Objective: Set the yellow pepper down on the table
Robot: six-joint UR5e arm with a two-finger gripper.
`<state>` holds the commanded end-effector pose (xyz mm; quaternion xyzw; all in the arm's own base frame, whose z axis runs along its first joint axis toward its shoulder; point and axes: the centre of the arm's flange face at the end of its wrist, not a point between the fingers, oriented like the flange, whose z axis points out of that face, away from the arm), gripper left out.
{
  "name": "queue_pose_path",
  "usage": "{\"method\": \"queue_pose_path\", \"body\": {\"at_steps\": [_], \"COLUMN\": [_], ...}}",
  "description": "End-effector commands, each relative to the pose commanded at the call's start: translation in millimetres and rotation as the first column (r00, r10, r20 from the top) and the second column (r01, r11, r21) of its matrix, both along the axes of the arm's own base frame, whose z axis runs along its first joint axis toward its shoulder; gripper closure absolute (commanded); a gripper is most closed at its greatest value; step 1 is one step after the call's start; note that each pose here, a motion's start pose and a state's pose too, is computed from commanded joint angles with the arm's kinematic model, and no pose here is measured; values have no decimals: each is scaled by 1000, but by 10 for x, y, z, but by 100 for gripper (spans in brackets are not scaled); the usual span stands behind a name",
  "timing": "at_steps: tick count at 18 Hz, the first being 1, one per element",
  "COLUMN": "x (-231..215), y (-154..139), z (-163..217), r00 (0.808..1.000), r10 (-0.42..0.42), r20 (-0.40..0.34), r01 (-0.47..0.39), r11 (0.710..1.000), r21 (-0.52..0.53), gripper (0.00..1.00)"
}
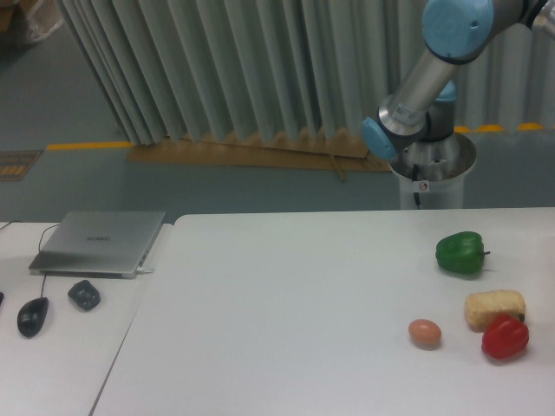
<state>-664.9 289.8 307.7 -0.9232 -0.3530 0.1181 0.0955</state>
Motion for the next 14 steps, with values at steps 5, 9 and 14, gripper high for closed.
{"method": "queue_pose_path", "body": {"at_steps": [5, 9, 14], "x": [1, -29, -51], "y": [165, 162, 81], "z": [-148, -216, -216], "r00": [999, 999, 999], "r10": [38, 40, 42], "r20": [8, 13, 15], "r01": [-39, -40, -42], "r11": [999, 999, 999], "r21": [13, 13, 14], "gripper": [0, 0, 0]}}
